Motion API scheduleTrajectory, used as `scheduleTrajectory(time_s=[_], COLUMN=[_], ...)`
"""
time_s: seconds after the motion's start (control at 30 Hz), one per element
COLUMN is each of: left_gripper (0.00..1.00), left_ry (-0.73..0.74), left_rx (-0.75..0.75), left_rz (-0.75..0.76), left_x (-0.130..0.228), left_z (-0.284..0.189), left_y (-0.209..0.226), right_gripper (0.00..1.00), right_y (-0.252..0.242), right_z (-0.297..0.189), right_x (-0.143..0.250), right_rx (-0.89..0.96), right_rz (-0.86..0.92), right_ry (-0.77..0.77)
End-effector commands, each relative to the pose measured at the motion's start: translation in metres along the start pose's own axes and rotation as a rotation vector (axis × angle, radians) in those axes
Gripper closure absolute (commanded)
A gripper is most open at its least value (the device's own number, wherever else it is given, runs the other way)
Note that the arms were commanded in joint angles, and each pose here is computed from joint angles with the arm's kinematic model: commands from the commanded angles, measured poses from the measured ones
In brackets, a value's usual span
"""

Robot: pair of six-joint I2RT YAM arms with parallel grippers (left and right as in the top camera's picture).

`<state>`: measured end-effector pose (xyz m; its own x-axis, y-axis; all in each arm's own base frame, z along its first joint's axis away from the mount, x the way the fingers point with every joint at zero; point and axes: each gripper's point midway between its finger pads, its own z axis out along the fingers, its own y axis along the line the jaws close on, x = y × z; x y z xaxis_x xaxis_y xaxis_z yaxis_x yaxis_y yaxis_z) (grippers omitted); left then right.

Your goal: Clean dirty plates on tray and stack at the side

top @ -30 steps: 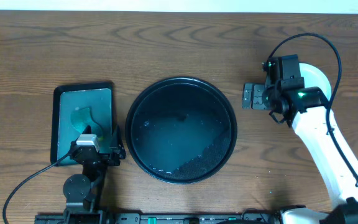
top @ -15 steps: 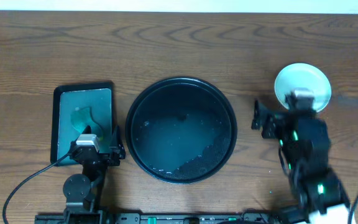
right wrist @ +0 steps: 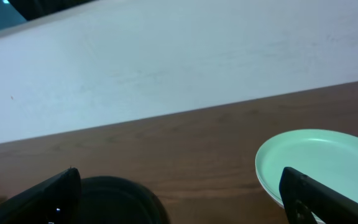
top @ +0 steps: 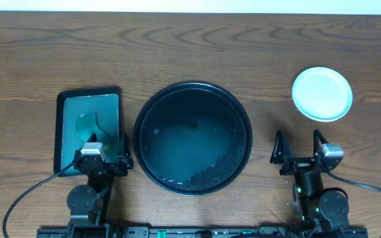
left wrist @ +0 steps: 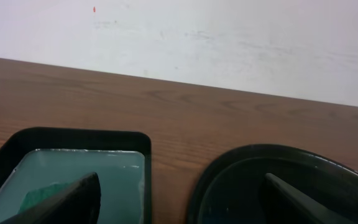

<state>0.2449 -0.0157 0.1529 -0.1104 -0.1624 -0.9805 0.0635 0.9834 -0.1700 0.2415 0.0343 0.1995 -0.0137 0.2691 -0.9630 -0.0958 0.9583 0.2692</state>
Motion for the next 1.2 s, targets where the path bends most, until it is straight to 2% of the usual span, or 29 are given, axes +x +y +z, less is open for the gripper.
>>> scheduleTrajectory(time_s=[0.0,0.4,0.5,1.17], left_gripper=[0.18,0.18,0.18,0.19], left_ry=[0.049,0.049,0.049,0.049], left_rx=[0.011,0.011,0.011,0.011], left_rz=[0.014,0.014,0.014,0.014], left_x=[0.014,0.014,0.014,0.014], left_z=[0.0,0.0,0.0,0.0], left_y=[-0.001,-0.001,-0.001,-0.001], right_gripper=[0.01,0.01,0.01,0.01], right_y=[0.0,-0.011,-0.007,-0.005], right_z=[0.0,0.001,0.001,0.001], right_x=[0.005,0.038,0.039,0.04], right_rx=[-0.014,0.025,-0.002,-0.015], right_rz=[0.018,-0.048,-0.151,-0.194], right_ry=[-0.027,0.067,0.074,0.08])
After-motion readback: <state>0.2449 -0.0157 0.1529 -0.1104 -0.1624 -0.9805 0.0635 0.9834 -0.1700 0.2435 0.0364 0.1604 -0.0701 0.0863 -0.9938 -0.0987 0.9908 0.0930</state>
